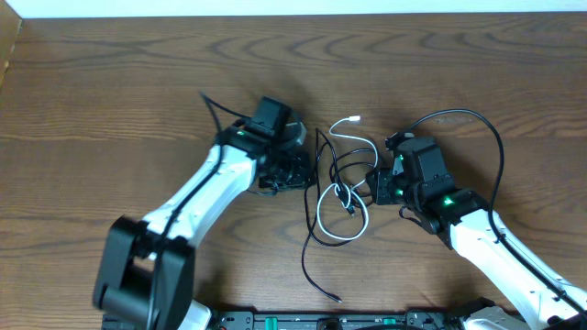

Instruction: Untangle cables

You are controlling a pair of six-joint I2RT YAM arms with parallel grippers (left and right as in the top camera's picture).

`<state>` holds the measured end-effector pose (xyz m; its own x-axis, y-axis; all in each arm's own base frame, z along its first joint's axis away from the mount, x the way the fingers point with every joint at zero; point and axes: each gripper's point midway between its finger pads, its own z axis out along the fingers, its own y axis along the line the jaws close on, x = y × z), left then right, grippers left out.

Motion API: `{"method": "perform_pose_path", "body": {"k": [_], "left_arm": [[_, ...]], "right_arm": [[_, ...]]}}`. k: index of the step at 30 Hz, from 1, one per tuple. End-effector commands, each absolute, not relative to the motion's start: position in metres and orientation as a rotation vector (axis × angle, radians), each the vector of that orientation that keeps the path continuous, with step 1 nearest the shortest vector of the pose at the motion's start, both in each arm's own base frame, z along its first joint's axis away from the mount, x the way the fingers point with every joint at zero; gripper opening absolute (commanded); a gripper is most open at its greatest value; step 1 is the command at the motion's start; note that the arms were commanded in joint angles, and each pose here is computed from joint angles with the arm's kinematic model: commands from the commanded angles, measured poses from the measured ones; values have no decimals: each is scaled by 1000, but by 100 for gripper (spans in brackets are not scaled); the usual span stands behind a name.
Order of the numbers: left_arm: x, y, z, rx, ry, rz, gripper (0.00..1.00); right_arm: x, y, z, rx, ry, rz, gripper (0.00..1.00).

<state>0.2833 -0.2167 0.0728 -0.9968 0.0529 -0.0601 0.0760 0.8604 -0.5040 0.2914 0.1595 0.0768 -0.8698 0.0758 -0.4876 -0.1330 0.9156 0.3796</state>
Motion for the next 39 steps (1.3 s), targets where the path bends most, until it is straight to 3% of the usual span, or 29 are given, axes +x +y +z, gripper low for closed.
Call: {"method": "perform_pose_path", "body": {"k": [1, 8, 14, 21, 25, 30, 39], "left_arm": [[286, -226, 62, 156, 2991, -799, 34], [307, -257, 74, 254, 2829, -921, 34], [321, -279, 96, 283, 2695, -1089, 47], [305, -271, 86, 241, 2800, -1067, 47], [299, -267, 83, 229, 2837, -1057, 13], [293, -272, 91, 298, 2816, -1153, 12], [306, -268, 118, 304, 2689, -1394, 46]], "right_arm": [[280, 179, 81, -89, 2586, 717, 36], [280, 178, 78, -157, 2577, 687, 34], [281, 177, 76, -152, 2583, 676, 32], [287, 168, 74, -125, 2578, 601, 31], [290, 162, 72, -108, 2574, 556, 31], [290, 156, 69, -91, 2583, 508, 43], [290, 153, 68, -84, 2588, 484, 44]]}}
